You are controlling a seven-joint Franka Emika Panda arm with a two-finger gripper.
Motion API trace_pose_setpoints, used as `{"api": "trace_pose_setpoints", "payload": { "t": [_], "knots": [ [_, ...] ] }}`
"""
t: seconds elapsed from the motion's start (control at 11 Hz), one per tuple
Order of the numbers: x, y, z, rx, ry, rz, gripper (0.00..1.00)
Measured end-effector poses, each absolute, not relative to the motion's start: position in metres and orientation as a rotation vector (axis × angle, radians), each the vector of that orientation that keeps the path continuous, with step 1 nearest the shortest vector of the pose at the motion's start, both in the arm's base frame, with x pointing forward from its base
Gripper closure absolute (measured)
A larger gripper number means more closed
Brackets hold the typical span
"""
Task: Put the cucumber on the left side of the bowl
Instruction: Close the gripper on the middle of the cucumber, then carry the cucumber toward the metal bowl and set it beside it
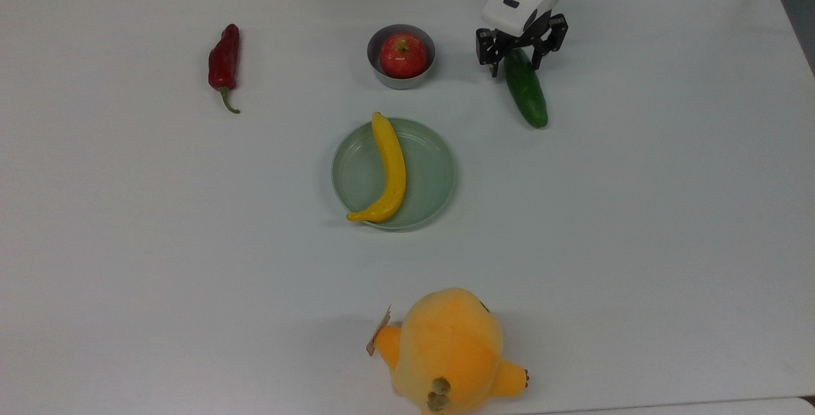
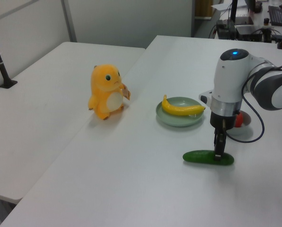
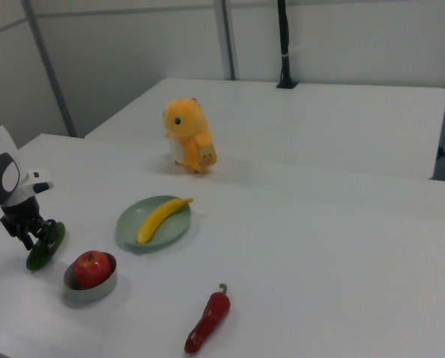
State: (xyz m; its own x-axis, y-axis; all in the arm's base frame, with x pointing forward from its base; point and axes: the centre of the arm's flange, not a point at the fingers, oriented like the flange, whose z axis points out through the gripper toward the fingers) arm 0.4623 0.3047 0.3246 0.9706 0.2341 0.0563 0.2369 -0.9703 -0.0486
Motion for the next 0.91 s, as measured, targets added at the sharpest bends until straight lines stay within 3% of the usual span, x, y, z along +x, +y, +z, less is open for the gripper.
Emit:
{"api": "trace_pose_setpoints", "payload": {
  "t": [0.27,0.64,0.91],
  "knots": [
    [0.463,0.305,0.326,-3.062,-0.363,-0.082,0.54],
    [0.47,0.305,0.337,-3.054,-0.351,-0.117,0.54],
    [0.471,0.284,0.369,-3.117,-0.303,-0.066,0.54]
  ]
}}
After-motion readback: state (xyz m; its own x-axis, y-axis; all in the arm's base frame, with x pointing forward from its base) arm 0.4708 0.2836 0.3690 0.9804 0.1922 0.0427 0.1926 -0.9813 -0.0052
